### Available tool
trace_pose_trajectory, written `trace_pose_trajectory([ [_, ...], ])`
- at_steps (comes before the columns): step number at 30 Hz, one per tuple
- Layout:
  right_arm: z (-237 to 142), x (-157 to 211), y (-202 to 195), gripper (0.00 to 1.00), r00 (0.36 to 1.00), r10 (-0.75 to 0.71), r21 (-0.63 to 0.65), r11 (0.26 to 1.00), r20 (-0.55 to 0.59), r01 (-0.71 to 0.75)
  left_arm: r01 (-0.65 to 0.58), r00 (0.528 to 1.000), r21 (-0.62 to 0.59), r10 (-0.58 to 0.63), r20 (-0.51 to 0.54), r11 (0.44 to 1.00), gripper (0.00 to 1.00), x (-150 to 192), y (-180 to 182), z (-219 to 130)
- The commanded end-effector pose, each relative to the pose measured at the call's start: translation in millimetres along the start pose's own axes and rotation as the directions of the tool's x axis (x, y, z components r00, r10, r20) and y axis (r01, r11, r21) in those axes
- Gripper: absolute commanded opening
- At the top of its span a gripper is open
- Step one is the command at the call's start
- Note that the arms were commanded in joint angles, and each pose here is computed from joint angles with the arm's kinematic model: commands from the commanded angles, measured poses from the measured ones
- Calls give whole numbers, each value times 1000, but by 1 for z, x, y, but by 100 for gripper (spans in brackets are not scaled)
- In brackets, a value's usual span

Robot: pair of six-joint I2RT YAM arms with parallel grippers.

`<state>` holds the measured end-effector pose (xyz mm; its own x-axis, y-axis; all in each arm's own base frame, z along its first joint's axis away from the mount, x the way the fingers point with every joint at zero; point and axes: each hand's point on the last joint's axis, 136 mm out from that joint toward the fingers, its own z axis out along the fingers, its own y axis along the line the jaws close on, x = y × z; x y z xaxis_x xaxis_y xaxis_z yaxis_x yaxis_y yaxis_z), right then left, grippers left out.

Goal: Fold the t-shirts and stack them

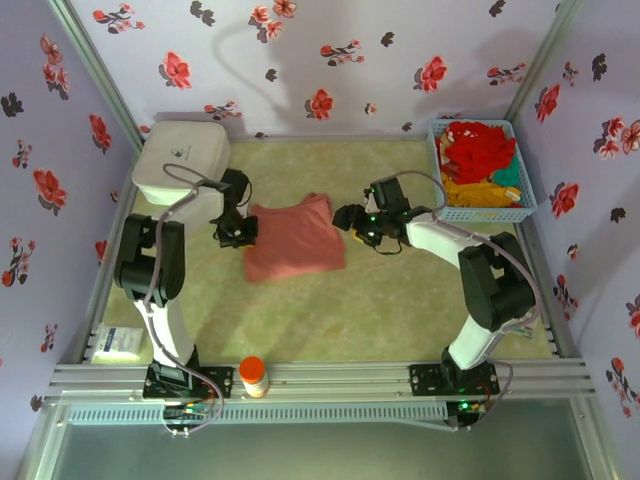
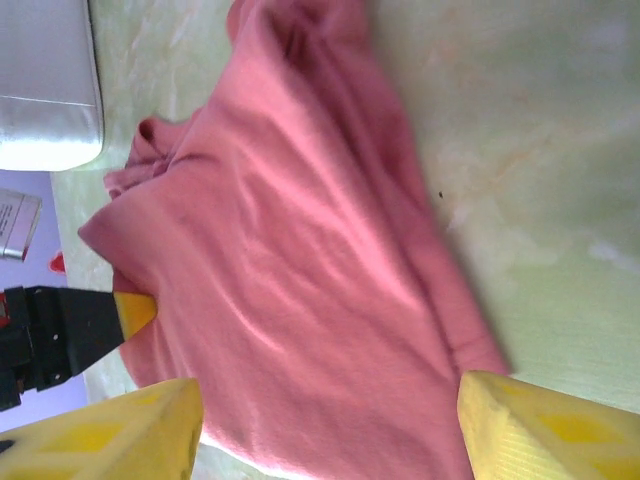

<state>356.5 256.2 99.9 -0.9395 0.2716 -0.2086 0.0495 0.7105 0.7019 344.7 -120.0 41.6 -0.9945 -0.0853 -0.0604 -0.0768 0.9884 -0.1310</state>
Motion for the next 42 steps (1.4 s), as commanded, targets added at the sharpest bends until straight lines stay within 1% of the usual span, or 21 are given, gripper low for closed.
trace_pose_trajectory([
  [1,-8,-2,2,68,1000,-25,4,1000,12,25,-53,998,-187,44,-52,981,0,24,42,-29],
  [5,-9,-2,1,68,1000,-26,0,1000,8,26,-49,996,-274,25,-89,960,0,38,73,-39],
  [9,-9,1,0,68,1000,-24,-9,1000,6,24,-66,991,-418,10,-135,906,0,43,114,-49],
  [11,-8,2,-1,68,1000,-22,-11,1000,0,22,-69,989,-464,-3,-151,883,0,41,131,-50],
  [15,-9,3,-5,68,1000,-17,-11,1000,-6,16,-58,986,-495,-26,-163,867,0,33,152,-46],
  [18,-11,4,-7,68,1000,-15,-13,1000,-8,15,-56,984,-558,-48,-170,828,0,23,171,-49],
  [21,-14,4,-8,68,1000,-14,-11,1000,-8,14,-86,982,-605,-35,-185,792,0,11,184,-51],
  [27,-17,4,-11,68,1000,-10,-11,1000,-3,10,-92,980,-657,-49,-192,748,0,-8,212,-54],
  [30,-18,4,-13,68,1000,-7,-14,1000,0,7,-67,982,-671,-71,-175,738,0,-14,223,-56],
  [34,-18,4,-15,68,1000,-5,-20,1000,-3,5,-41,983,-703,-98,-156,710,0,-18,243,-61],
  [38,-15,3,-15,68,1000,-4,-28,1000,-10,4,-15,989,-716,-97,-115,698,0,-29,251,-66],
  [42,-15,2,-14,68,1000,-4,-36,999,-17,4,-27,988,-738,-94,-122,674,0,-35,259,-67],
])
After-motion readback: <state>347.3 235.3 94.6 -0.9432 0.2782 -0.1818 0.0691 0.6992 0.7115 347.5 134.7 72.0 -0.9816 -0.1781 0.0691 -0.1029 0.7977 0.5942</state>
